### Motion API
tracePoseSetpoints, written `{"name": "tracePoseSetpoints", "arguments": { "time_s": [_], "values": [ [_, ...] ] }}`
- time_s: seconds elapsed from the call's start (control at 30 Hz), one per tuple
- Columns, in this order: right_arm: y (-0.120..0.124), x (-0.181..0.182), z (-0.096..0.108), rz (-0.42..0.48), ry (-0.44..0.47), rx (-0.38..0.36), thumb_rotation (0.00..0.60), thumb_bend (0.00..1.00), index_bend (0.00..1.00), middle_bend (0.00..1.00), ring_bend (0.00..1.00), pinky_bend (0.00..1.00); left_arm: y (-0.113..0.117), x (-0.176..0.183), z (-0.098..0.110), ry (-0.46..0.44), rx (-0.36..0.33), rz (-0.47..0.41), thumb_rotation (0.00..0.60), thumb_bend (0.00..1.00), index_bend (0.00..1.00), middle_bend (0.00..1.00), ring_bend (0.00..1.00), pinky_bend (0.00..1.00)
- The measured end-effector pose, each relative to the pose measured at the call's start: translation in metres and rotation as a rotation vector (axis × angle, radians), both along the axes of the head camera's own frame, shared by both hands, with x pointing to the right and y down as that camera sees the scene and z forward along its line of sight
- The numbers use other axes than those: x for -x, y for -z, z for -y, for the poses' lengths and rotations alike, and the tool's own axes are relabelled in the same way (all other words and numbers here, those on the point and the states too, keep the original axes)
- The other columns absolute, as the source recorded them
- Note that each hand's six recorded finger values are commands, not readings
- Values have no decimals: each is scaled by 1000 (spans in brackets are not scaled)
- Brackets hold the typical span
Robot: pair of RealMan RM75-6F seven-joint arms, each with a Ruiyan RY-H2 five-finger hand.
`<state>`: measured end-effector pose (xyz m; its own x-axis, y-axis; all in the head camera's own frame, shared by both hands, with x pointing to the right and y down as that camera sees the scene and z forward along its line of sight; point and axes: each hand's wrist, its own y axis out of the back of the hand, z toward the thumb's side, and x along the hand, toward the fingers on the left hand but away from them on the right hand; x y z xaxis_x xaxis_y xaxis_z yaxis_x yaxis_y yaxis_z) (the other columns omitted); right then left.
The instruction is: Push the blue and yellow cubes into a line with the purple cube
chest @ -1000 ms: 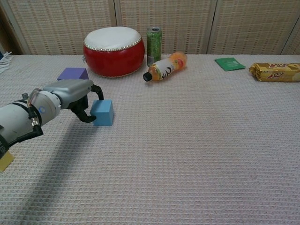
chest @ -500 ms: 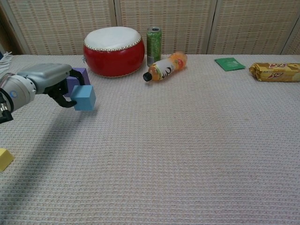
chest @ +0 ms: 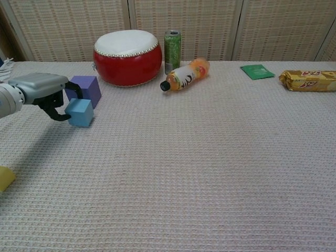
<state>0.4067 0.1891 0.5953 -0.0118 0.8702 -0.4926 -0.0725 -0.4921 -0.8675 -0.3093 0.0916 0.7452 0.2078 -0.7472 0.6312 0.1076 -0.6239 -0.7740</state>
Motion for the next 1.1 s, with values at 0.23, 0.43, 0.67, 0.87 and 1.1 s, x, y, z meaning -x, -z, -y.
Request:
{"name": "tracePoseSetpoints", "arguments": {
  "time_s": [0.23,0.43,0.67,0.87,1.1],
  "values": [
    [-4,0,-1,-5,-4,20,466,4,0,0,0,0,-3,14,6,5,2,7,600,337,463,1000,1000,1000],
    [-4,0,-1,-10,-7,21,467,4,0,0,0,0,-8,22,6,15,13,13,600,344,363,1000,1000,1000],
    [-5,-1,-2,-19,-9,26,465,3,0,0,0,0,-10,18,8,12,-3,0,600,339,226,1000,1000,1000],
    [-5,0,-2,-19,-1,33,464,3,0,0,0,0,-8,18,7,13,-6,-4,600,342,207,1000,1000,1000],
    [-5,1,-4,-20,2,38,466,3,0,0,0,0,10,10,-3,-9,-46,-47,600,340,239,1000,1000,1000]
  ]
}}
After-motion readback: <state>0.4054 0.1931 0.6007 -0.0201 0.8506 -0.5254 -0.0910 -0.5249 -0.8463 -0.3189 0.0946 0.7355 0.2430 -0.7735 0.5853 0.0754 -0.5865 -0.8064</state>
